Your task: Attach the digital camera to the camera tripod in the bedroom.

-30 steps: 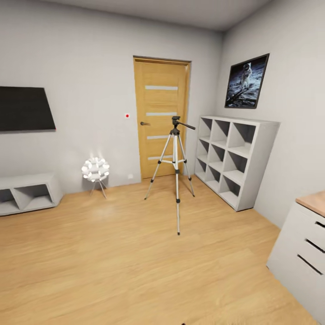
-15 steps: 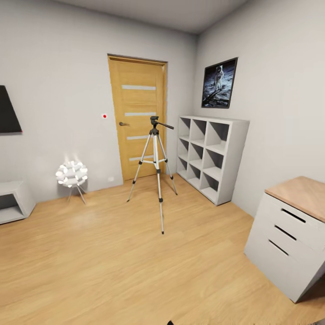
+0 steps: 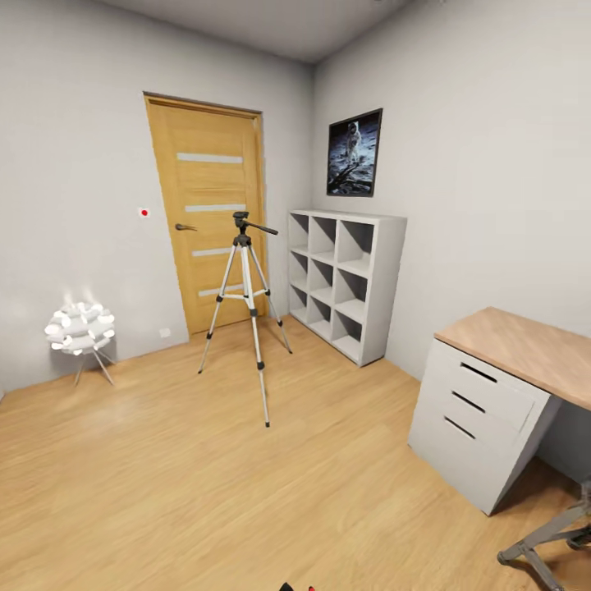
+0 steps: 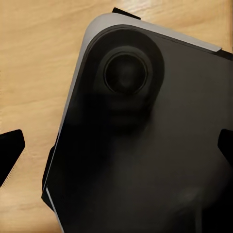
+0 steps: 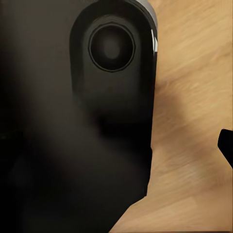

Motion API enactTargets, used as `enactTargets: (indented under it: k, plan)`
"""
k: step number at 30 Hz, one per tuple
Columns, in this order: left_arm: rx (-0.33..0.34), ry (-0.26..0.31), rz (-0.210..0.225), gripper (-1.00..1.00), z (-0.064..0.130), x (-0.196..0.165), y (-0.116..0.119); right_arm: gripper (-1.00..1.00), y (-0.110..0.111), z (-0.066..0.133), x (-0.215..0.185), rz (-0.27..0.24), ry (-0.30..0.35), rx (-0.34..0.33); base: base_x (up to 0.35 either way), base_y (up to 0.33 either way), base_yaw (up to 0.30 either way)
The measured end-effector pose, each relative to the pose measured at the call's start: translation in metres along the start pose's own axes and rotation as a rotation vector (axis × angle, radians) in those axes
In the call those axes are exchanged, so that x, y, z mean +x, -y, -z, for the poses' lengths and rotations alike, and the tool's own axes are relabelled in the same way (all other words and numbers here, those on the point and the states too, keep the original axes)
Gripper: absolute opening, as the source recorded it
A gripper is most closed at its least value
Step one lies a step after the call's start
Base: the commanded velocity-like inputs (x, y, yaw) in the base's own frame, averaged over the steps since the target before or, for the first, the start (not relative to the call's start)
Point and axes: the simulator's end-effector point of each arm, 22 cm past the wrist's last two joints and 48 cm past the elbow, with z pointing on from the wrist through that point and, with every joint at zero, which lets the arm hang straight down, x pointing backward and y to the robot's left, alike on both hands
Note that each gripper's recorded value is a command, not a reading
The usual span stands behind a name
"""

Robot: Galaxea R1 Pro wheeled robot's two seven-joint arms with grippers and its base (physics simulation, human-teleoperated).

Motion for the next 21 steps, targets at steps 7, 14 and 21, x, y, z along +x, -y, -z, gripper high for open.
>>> enactTargets:
  k: [7, 14, 21]
  plan:
    - [0.0, 0.0, 0.0, 1.0, 0.0, 0.0, -0.0001, 1.0, 0.0, 0.0, 0.0, 0.001, 0.0, 0.0, 0.0, 0.0, -0.287]
    - [0.0, 0.0, 0.0, 1.0, 0.0, 0.0001, 0.0002, 1.0, 0.0, 0.0, 0.0, 0.003, 0.0, 0.0, 0.0, 0.0, -0.287]
    - [0.0, 0.0, 0.0, 1.0, 0.0, 0.0, -0.0001, 1.0, 0.0, 0.0, 0.0, 0.003, 0.0, 0.0, 0.0, 0.0, -0.287]
